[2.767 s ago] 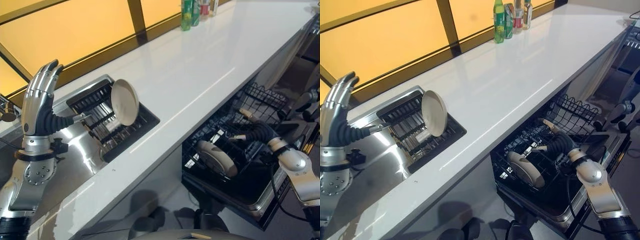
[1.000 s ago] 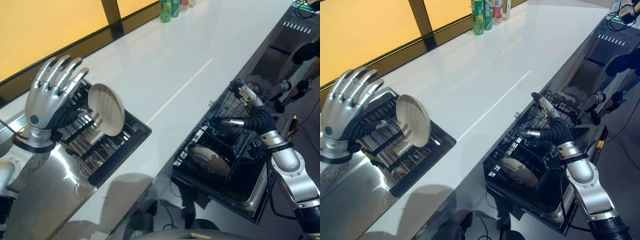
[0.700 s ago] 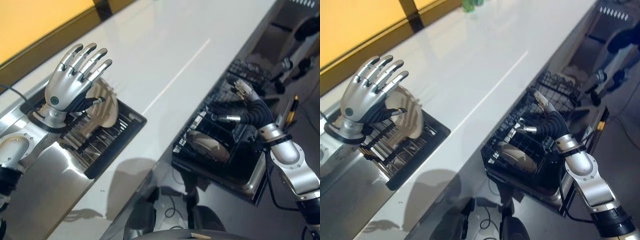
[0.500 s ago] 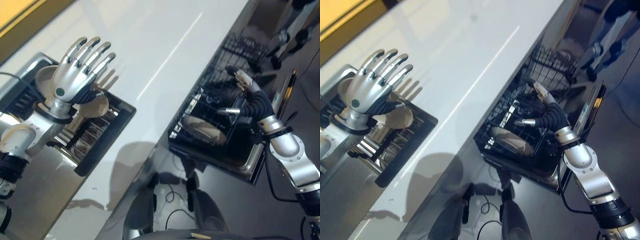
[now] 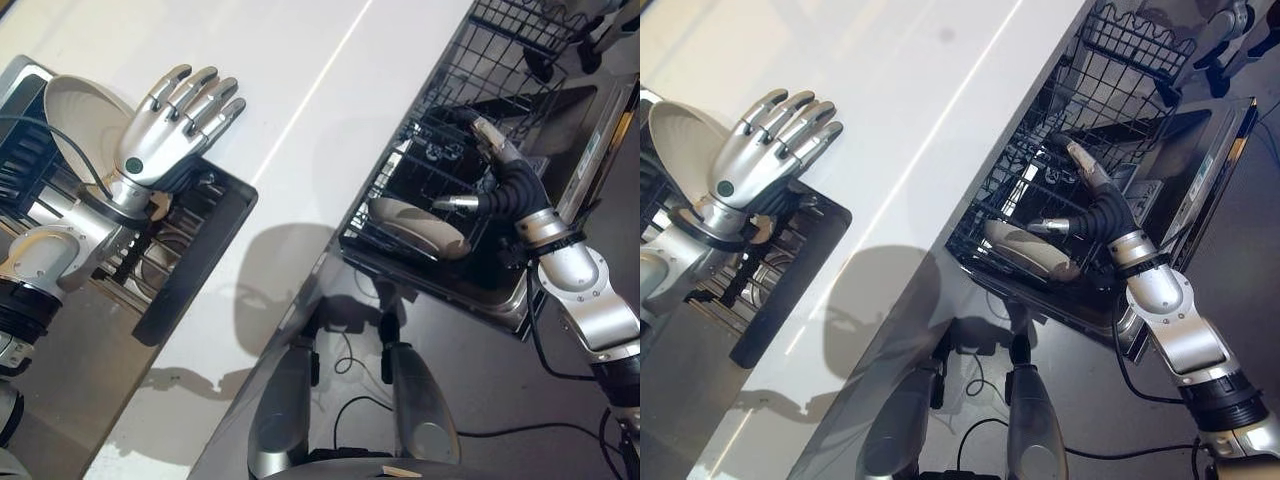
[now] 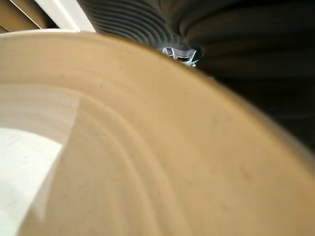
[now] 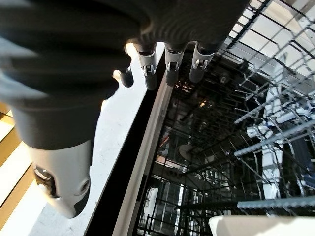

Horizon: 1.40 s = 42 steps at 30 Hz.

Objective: Pick up plates and place into dishwasher.

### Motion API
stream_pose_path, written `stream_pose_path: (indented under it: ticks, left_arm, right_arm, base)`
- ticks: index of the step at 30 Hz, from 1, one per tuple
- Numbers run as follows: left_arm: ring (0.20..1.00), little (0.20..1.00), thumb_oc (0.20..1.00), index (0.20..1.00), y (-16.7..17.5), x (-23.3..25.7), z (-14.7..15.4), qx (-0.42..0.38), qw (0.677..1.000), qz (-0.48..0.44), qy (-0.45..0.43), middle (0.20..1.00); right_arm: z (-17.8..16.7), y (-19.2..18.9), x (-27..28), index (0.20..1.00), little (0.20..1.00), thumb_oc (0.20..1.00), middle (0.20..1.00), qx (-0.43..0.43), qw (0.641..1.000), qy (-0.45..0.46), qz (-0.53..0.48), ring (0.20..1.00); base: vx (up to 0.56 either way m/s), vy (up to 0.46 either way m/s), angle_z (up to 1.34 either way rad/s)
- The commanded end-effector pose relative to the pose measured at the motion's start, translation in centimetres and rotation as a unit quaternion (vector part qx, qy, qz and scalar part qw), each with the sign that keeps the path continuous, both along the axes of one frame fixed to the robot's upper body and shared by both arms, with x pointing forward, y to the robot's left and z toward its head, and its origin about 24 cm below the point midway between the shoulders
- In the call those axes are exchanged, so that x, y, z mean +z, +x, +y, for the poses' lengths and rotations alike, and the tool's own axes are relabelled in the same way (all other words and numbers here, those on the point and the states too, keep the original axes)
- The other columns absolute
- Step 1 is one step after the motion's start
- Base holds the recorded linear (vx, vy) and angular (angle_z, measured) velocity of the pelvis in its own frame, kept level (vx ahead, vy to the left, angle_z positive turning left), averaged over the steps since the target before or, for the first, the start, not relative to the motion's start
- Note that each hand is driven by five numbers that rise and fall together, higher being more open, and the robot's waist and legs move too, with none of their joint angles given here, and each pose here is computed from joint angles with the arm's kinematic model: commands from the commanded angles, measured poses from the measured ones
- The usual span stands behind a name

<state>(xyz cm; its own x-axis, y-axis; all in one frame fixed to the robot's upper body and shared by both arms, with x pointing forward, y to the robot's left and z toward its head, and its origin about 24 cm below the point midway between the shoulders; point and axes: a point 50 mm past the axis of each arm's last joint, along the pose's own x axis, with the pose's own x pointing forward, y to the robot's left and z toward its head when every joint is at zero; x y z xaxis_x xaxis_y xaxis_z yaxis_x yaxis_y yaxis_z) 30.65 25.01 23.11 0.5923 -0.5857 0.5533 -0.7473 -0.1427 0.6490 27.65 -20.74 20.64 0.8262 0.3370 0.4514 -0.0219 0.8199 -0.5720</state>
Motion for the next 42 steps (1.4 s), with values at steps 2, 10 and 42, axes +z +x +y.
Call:
stream_pose_path:
  ticks: [2,10,42]
  left_arm:
    - [1.000,1.000,1.000,1.000,-0.4,2.9,2.3,0.056,0.997,-0.053,-0.013,1.000]
    - [1.000,1.000,1.000,1.000,-2.3,3.9,2.8,0.012,0.989,-0.112,-0.098,1.000]
    - [1.000,1.000,1.000,1.000,-7.2,3.9,1.3,0.009,0.994,0.063,-0.088,1.000]
  right_arm:
    - [-0.1,-0.9,2.5,1.000,1.000,1.000,1.000,0.012,0.998,-0.018,-0.060,1.000]
    - [0.1,-1.0,1.8,1.000,1.000,1.000,1.000,0.017,0.999,-0.013,-0.045,1.000]
    - [-2.3,-2.7,0.7,1.000,1.000,1.000,1.000,-0.012,1.000,-0.008,-0.003,1.000]
  base:
    - [0.02,0.030,0.02]
    - [0.03,0.002,0.05]
    - [0.01,-0.008,0.07]
